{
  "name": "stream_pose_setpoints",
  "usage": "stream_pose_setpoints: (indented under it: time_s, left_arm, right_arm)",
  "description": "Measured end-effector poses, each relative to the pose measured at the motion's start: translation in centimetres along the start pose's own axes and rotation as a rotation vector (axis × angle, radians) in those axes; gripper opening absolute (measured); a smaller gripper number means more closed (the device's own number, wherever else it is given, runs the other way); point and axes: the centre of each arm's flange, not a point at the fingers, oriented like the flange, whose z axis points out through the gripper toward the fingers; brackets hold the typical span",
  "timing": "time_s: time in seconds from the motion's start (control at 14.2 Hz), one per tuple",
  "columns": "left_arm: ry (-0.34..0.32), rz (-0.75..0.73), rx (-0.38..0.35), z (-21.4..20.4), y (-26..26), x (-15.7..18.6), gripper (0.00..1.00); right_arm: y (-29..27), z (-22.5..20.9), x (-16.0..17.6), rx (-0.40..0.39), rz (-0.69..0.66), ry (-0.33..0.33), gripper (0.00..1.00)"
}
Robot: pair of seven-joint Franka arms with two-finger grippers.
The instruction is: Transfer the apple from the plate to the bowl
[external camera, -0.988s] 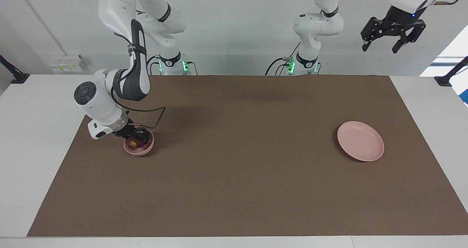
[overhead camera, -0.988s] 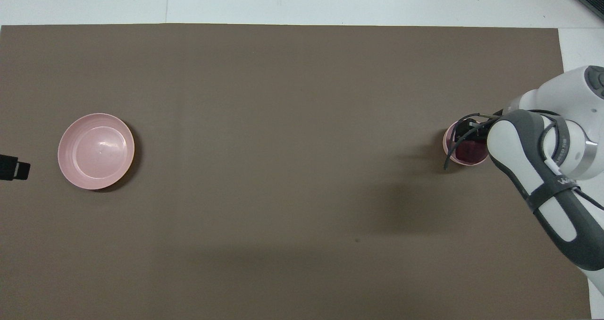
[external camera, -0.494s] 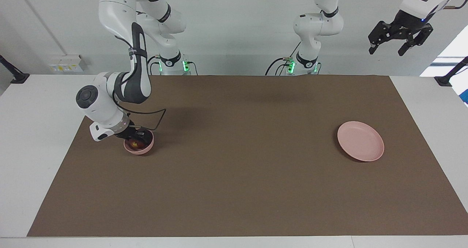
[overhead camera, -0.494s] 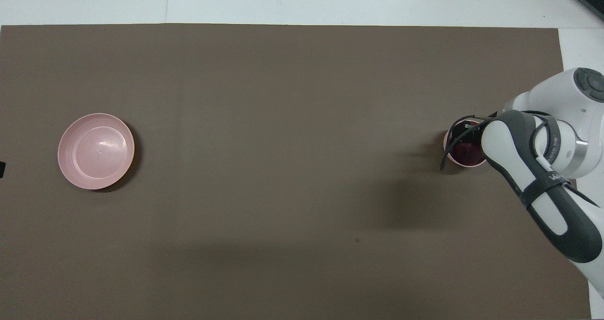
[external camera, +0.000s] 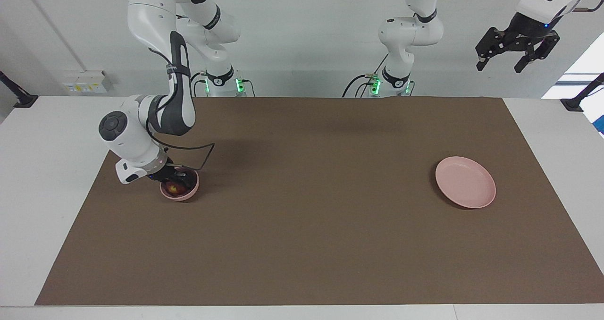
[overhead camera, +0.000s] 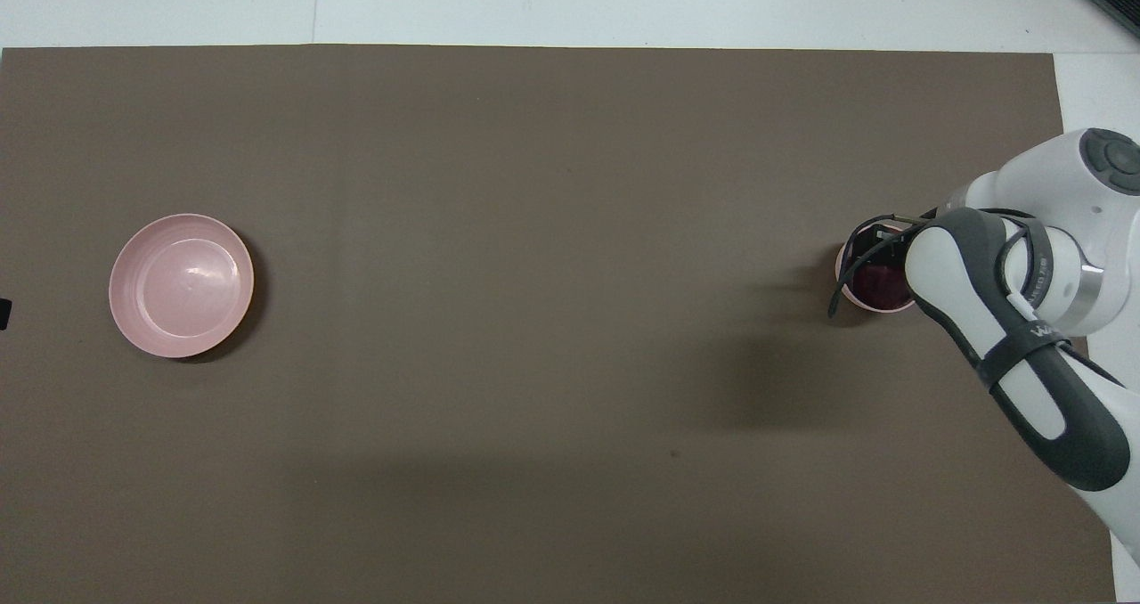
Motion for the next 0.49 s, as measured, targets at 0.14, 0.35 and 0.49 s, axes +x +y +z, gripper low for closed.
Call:
stream_pose_setpoints:
  time_s: [0.14, 0.35, 0.49]
  left_arm:
    - [0.0, 0.0, 0.0, 0.0, 0.01, 0.0, 1.0]
    - [0.0, 0.0, 0.0, -0.02, 0.02, -0.02, 1.0]
    - [0.0, 0.0, 0.0, -0.02, 0.02, -0.02, 1.0]
  right_arm:
    - [-0.02, 0.02, 0.01, 0.0, 0.0, 0.0, 0.81]
    - [-0.07, -0.27, 0.16, 0.001, -0.001, 0.006, 0.97]
    - [-0.25, -0.93, 0.47, 0.003, -0.004, 0.02, 1.0]
